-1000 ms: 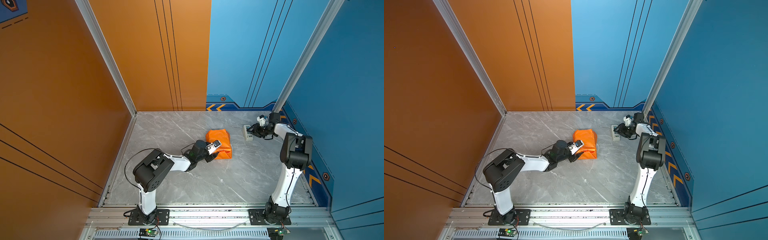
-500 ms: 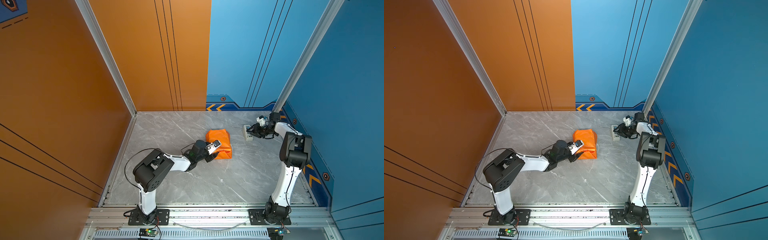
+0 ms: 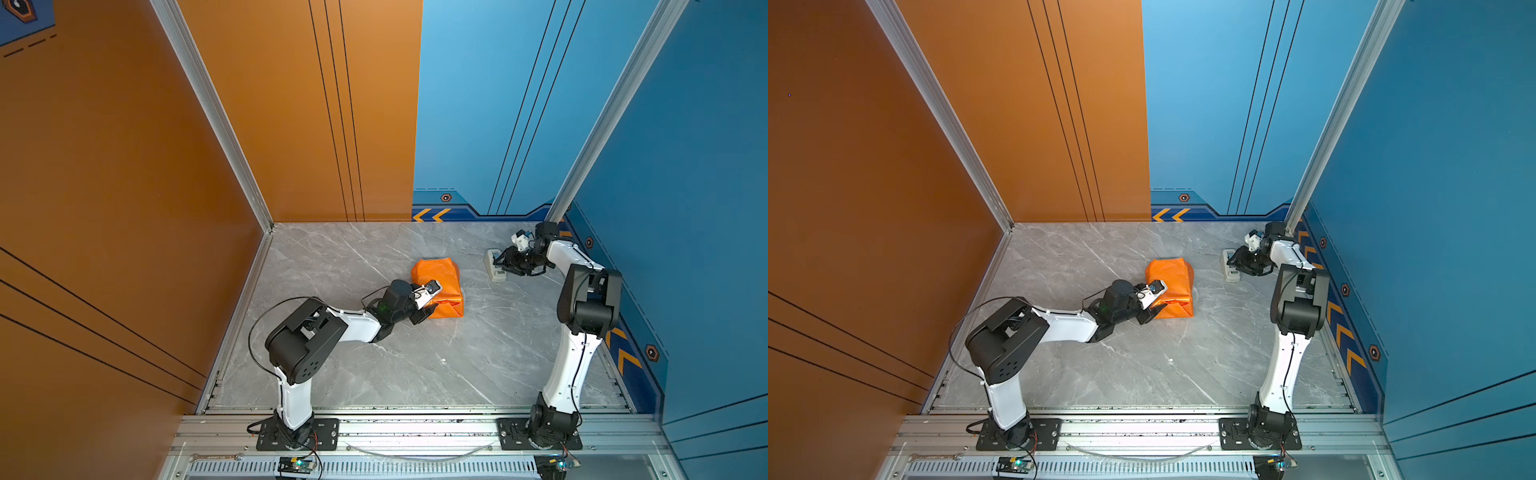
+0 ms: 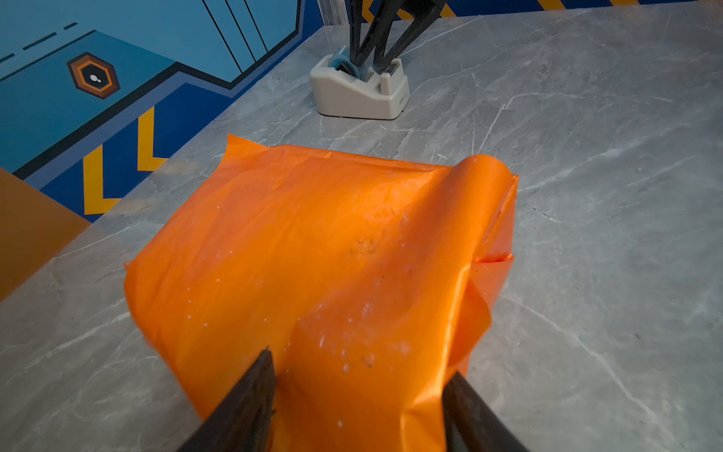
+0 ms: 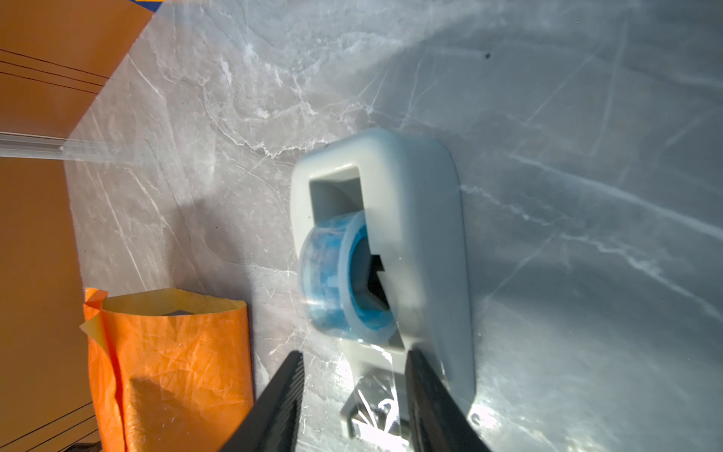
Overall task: Wrap a gift box in wrapping paper
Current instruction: Tear off the tape with the cutter.
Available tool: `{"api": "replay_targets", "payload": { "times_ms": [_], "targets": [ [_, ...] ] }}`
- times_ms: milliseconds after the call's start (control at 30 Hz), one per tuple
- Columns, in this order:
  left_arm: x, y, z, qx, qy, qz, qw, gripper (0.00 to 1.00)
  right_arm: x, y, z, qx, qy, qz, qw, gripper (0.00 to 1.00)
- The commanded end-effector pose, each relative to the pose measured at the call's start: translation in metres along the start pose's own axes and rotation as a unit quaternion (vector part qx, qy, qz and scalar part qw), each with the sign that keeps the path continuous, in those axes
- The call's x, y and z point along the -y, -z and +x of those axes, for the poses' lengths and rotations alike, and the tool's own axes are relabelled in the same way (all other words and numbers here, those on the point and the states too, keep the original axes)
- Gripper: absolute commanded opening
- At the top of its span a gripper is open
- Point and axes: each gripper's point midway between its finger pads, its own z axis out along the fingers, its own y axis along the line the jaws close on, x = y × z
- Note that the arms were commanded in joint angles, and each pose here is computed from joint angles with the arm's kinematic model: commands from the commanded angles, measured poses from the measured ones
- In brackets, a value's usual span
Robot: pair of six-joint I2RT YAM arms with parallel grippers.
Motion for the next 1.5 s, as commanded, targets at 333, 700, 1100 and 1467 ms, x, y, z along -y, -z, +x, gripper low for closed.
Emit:
{"api": "replay_targets", "payload": {
  "times_ms": [333,700,1100,1467],
  "targets": [
    [0.019,0.008,0.084,-0.131,0.040,0.033,0.990,0.62,-0.002,-0.019,0.031,-0.089,-0.052,-0.060,0.993,0.42],
    [0.019,0.009,0.083,-0.130,0.040,0.033,0.990,0.62,-0.002,-0.012,0.021,-0.074,-0.089,-0.139,0.983,0.39],
    [0.020,0.008,0.082,-0.129,0.040,0.035,0.990,0.62,0.001,-0.008,0.009,-0.054,-0.108,-0.183,0.976,0.28],
    [0.019,0.008,0.081,-0.128,0.040,0.033,0.990,0.62,0.007,-0.006,0.000,-0.035,-0.121,-0.189,0.974,0.17]
  ]
}}
